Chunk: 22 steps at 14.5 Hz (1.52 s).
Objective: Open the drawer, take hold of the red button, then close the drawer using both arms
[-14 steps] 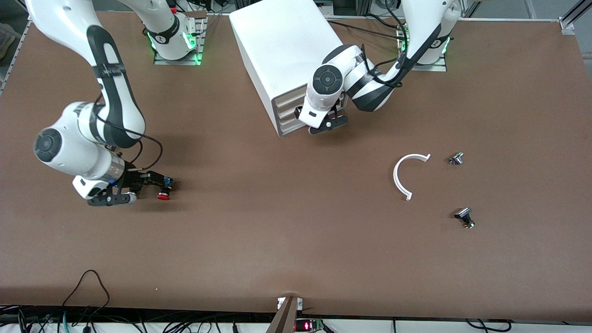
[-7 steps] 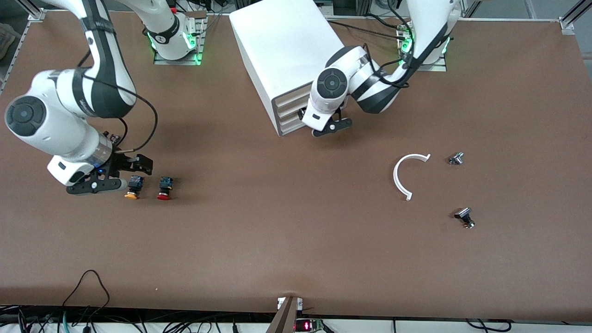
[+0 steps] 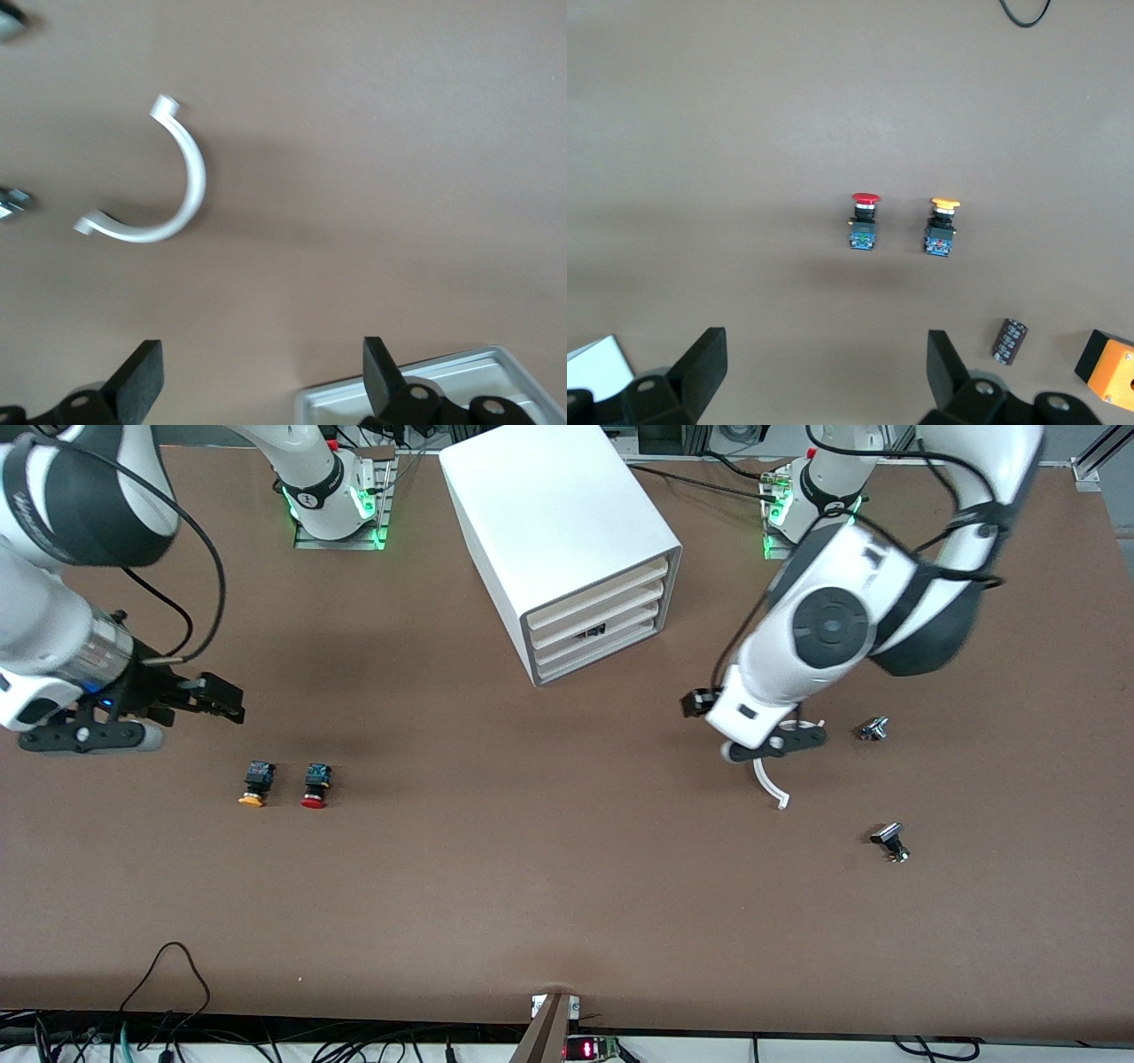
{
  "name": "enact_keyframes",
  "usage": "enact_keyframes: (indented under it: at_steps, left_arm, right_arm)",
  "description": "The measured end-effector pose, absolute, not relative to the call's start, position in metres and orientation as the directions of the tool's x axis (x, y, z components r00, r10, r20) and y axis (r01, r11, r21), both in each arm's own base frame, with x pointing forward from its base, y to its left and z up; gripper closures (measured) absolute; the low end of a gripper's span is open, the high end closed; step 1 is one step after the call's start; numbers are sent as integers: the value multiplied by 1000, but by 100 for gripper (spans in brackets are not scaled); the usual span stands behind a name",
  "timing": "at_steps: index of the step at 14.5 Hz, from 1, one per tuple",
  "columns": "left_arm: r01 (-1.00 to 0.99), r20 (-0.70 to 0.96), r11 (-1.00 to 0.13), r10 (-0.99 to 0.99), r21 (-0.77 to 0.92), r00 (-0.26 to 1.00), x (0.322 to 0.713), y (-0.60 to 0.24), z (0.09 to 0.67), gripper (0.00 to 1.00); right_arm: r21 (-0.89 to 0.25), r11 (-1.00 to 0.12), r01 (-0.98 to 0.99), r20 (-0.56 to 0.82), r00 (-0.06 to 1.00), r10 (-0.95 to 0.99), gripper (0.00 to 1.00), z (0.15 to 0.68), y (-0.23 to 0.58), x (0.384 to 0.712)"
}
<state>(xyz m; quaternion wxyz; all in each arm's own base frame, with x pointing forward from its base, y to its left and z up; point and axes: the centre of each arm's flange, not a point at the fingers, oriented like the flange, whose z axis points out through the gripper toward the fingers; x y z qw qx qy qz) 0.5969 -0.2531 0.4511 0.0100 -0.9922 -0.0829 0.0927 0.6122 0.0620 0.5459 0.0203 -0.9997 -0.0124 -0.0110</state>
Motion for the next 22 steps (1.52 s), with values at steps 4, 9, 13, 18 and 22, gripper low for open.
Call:
enact_keyframes:
  at_steps: [4,9,13,18,22]
  left_arm:
    - [-6,-133,-999,-2,-33,991,624,-175,526,1]
    - [-88,-89,-992,-96,93,991,613,-55,576,0]
    - [-70,24,-996,-69,55,997,571,-43,600,0]
    - [-46,-28,-998,-48,50,998,537,-28,609,0]
    - [-46,-44,-998,-48,50,998,536,-28,608,0]
  right_arm:
    - [-37,-999,0,40,999,-1,0,584,45,592]
    - [-6,-999,-52,25,998,-52,0,609,57,569]
    - [2,-998,-58,9,998,-58,0,628,55,551]
    - [4,-998,-56,-1,998,-56,0,630,55,547]
    - [4,-999,-52,-2,999,-52,0,629,58,547]
